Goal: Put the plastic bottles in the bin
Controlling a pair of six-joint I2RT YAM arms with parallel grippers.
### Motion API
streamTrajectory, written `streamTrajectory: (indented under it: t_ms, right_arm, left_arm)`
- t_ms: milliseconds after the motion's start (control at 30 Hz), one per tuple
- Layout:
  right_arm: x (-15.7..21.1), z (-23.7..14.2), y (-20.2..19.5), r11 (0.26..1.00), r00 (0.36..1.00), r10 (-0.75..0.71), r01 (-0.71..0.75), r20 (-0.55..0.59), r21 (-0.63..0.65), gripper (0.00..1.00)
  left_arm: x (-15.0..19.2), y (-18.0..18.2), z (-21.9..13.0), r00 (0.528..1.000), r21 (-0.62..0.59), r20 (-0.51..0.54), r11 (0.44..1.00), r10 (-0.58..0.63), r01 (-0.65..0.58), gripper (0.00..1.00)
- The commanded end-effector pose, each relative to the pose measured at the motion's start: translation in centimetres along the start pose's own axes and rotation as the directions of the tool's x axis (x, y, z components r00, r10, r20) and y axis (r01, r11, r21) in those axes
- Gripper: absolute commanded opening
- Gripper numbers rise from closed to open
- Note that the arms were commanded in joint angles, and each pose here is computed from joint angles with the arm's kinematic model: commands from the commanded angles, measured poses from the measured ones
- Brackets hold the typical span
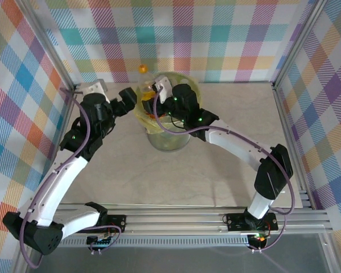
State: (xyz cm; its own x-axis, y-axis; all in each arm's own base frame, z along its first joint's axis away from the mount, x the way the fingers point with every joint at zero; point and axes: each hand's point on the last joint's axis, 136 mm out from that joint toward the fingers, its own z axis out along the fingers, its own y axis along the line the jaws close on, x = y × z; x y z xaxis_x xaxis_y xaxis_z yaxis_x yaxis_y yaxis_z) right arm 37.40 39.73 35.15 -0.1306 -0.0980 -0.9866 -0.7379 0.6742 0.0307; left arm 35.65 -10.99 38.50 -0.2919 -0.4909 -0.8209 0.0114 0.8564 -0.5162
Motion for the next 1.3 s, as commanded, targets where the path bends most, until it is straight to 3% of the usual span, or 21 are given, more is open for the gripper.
streamTrajectory:
  t_ms: [0, 400, 700, 1067, 1267]
  right_arm:
    - [-2.1, -1.3, -0.9, 0.998, 0.997, 0.019, -0.023, 0.078, 0.056, 0.59]
    - [-1.9, -2.9, -2.5, 0.988, 0.996, 0.032, -0.044, 0.086, 0.147, 0.86]
    - [-2.5, -4.7, -3.9, 0.967, 0.992, 0.085, -0.104, 0.091, 0.233, 1.00]
    - [-2.5, -7.0, -7.4, 0.884, 0.990, 0.137, -0.140, 0.038, 0.446, 1.00]
    - [-3.0, -8.0, -8.0, 0.864, 0.989, 0.147, -0.137, 0.019, 0.484, 1.00]
  left_arm:
    - [-1.9, -2.8, 1.5, 0.999, 0.099, 0.025, 0.994, 0.036, -0.038, 0.98]
    - [-0.1, -7.5, 8.4, 0.991, 0.240, -0.124, 0.971, 0.050, -0.019, 0.74]
    - [1.2, -7.6, 10.0, 0.981, 0.244, -0.170, 0.968, 0.095, -0.051, 0.74]
    - [1.4, -6.9, 10.4, 0.976, 0.205, -0.177, 0.974, 0.130, -0.092, 0.76]
    - [1.6, -6.6, 10.9, 0.974, 0.188, -0.179, 0.977, 0.138, -0.103, 0.77]
